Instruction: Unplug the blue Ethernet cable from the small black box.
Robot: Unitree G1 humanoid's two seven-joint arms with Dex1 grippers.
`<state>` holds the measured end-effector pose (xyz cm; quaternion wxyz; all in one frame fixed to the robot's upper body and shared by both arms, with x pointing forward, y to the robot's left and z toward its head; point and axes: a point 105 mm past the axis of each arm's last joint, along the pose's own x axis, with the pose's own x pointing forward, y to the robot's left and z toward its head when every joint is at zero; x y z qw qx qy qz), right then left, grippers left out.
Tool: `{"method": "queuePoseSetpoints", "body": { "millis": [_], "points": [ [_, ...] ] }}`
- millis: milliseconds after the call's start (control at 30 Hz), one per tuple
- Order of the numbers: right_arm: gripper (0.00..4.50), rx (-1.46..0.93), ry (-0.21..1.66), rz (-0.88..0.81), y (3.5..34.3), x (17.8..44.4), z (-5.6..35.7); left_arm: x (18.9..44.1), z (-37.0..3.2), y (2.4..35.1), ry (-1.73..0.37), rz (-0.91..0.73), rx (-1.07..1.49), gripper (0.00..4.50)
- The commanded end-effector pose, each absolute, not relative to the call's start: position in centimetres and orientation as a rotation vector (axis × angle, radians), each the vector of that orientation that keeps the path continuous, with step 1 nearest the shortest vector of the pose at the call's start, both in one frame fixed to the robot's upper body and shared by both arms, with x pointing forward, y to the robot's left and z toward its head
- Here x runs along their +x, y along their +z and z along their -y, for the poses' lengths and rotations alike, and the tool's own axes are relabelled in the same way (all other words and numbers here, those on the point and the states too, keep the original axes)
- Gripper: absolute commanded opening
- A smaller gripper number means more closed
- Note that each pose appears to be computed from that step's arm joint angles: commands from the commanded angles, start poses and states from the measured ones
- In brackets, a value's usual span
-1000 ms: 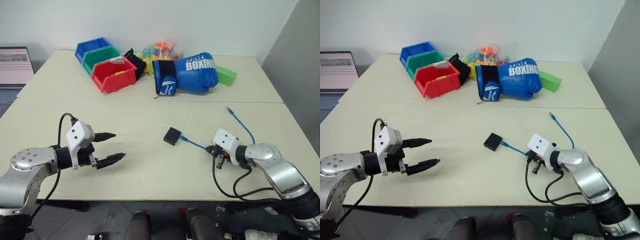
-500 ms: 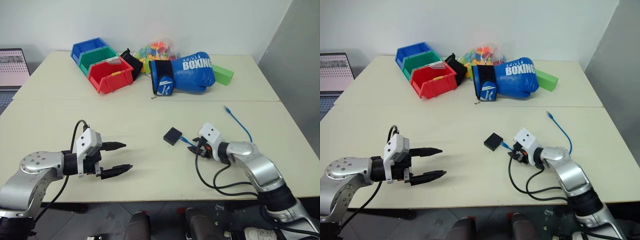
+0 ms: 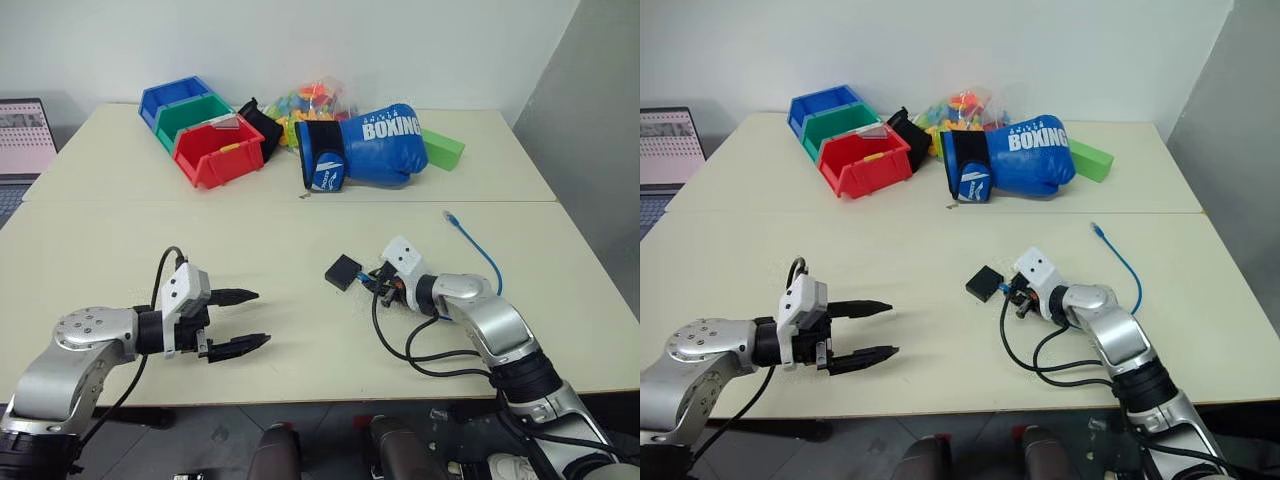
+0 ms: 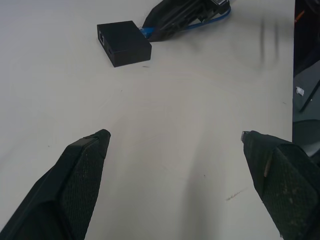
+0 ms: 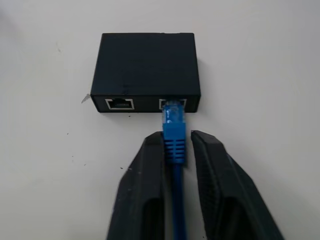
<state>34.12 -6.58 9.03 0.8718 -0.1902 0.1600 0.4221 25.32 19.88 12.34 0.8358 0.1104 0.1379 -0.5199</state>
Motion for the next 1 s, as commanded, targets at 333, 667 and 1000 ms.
{"method": "queuePoseSetpoints", "body": {
  "millis": [333,667,1000],
  "points": [
    [0.11,-0.932,1.079,0.188,14.5,31.8,4.4,27.0,-17.6,15.5,-1.139,-0.241,-0.136,4.50],
    [0.11,-1.055,1.213,0.487,17.3,29.0,2.4,26.9,-15.2,17.1,-1.217,-0.284,-0.293,4.50],
    [0.11,-1.057,1.207,0.571,18.9,28.4,1.6,26.9,-13.8,16.8,-1.210,-0.294,-0.327,4.50]
  ]
}}
